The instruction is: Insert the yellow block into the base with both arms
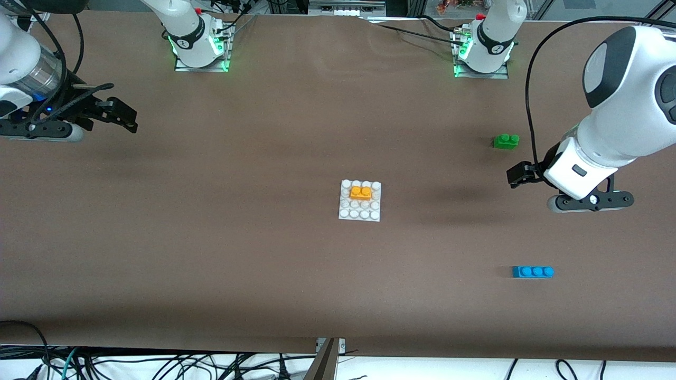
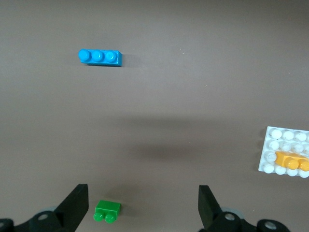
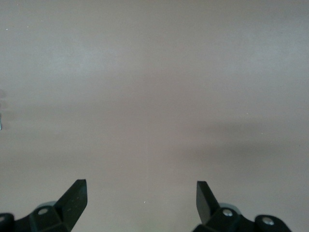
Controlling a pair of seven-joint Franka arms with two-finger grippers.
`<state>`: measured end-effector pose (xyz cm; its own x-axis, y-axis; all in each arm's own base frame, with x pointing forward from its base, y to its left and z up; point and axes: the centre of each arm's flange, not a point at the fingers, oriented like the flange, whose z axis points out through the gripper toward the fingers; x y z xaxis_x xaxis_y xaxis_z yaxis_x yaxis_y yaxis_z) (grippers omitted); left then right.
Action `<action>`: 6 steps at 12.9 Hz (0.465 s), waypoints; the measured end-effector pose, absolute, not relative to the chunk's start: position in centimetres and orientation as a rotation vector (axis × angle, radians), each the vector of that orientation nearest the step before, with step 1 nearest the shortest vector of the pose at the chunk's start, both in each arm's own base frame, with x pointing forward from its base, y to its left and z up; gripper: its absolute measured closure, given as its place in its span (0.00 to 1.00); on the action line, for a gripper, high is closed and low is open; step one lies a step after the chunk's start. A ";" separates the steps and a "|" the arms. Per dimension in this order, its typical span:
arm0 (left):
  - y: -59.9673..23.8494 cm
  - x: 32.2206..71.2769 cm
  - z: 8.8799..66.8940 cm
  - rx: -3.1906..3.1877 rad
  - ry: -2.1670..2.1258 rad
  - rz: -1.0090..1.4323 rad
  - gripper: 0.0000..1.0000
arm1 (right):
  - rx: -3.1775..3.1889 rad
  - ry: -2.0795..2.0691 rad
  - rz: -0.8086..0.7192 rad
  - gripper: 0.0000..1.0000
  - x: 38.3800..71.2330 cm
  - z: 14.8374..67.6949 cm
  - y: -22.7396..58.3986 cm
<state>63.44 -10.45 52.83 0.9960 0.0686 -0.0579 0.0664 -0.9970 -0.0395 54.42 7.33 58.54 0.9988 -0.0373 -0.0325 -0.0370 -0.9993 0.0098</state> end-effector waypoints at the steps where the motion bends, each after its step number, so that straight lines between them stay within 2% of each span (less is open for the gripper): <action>1: -10.6 63.4 52.8 -3.101 -0.096 0.094 0.00 | 3.131 -0.060 -0.050 0.00 54.4 58.6 7.4; 6: -8.1 63.3 53.4 -3.095 0.038 0.080 0.00 | 3.128 -0.071 -0.052 0.00 54.4 58.6 6.9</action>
